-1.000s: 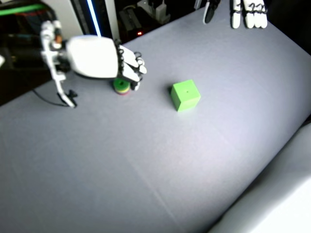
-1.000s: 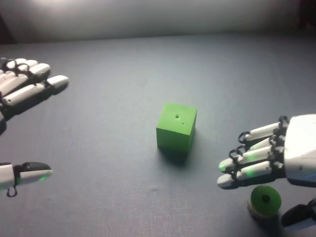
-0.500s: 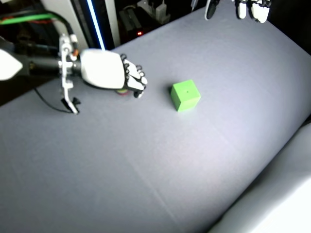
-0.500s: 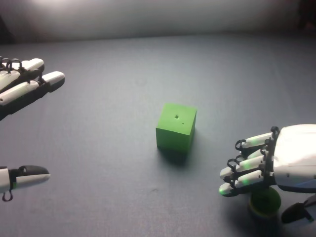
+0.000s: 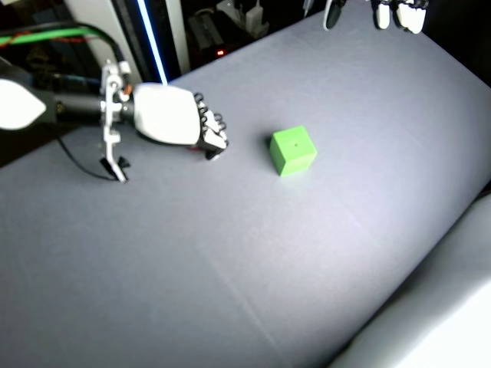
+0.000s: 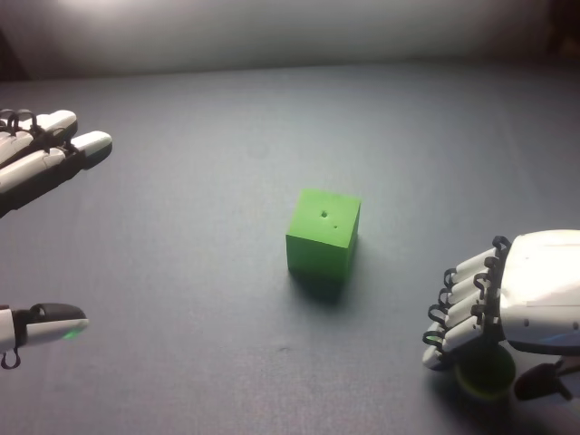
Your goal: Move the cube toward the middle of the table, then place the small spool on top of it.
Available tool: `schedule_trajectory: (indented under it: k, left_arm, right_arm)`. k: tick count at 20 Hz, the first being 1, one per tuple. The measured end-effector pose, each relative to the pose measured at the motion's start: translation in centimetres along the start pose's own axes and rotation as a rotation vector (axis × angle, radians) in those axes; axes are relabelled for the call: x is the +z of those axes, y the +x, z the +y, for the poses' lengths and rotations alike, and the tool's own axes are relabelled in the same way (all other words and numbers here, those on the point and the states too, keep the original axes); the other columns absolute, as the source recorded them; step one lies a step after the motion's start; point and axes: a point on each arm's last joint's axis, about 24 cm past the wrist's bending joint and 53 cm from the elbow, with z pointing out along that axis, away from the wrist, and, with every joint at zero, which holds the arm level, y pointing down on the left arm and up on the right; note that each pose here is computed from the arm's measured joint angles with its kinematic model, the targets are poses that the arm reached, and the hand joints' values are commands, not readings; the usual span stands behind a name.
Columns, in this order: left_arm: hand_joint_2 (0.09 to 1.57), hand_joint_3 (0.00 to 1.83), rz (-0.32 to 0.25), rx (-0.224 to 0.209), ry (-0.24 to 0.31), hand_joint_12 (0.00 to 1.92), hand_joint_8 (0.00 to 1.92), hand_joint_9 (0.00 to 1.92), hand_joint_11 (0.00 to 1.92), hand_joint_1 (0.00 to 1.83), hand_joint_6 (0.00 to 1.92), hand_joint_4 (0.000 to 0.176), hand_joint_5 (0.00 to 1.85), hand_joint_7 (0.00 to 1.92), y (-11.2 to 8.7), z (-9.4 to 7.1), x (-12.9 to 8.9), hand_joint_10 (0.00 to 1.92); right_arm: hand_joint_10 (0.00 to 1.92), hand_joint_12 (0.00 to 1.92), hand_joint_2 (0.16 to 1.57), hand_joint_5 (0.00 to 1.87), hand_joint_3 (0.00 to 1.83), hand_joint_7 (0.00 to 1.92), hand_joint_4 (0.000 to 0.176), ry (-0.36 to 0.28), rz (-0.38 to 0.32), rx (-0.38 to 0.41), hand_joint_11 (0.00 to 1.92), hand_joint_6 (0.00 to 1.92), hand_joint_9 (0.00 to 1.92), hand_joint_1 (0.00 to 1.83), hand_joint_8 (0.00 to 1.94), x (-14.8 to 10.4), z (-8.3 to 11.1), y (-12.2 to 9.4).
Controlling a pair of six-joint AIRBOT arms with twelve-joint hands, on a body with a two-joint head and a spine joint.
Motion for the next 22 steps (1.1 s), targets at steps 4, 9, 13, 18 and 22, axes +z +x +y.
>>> schedule_trajectory:
  k: [4,9,13,18,22]
  left_arm:
    - [0.92,0.00,-0.005,0.000,0.003,0.59,0.00,0.17,0.00,0.92,0.00,0.095,0.23,0.13,-0.1,-0.1,0.0,0.00]
    - [0.94,0.00,-0.004,0.000,0.003,0.64,0.00,0.19,0.00,0.85,0.00,0.098,0.24,0.15,-0.1,-0.1,0.0,0.00]
    - [0.93,0.00,-0.006,0.000,0.002,0.61,0.00,0.17,0.00,0.90,0.00,0.092,0.25,0.14,-0.1,0.0,-0.1,0.00]
    - [0.93,0.00,-0.008,-0.001,-0.002,0.68,0.00,0.19,0.00,0.90,0.00,0.092,0.27,0.15,-0.2,0.1,-0.1,0.00]
    - [0.91,0.00,-0.008,-0.001,-0.002,0.64,0.00,0.16,0.00,0.94,0.00,0.085,0.29,0.17,-0.2,0.1,-0.1,0.00]
  right_arm:
    - [1.37,1.56,1.01,0.83,0.00,0.80,0.000,-0.006,0.002,0.001,0.62,0.00,0.56,1.22,0.28,0.2,0.2,0.2]
    - [1.91,1.92,1.11,0.97,0.00,0.63,0.000,-0.009,0.000,0.004,0.90,0.99,0.78,1.17,1.70,0.2,0.3,0.1]
    - [1.84,1.88,1.12,0.96,0.00,0.66,0.000,-0.011,-0.015,0.004,0.91,1.01,0.83,1.17,1.63,0.3,0.2,-0.5]
    - [1.64,1.71,1.17,0.98,0.00,0.80,0.000,-0.017,-0.167,-0.020,1.01,0.75,0.94,1.24,1.53,0.3,0.2,-6.2]
    - [1.26,1.49,1.13,1.02,0.00,0.90,0.000,-0.044,-0.296,-0.065,0.66,0.74,0.78,1.25,1.34,1.0,0.7,-11.0]
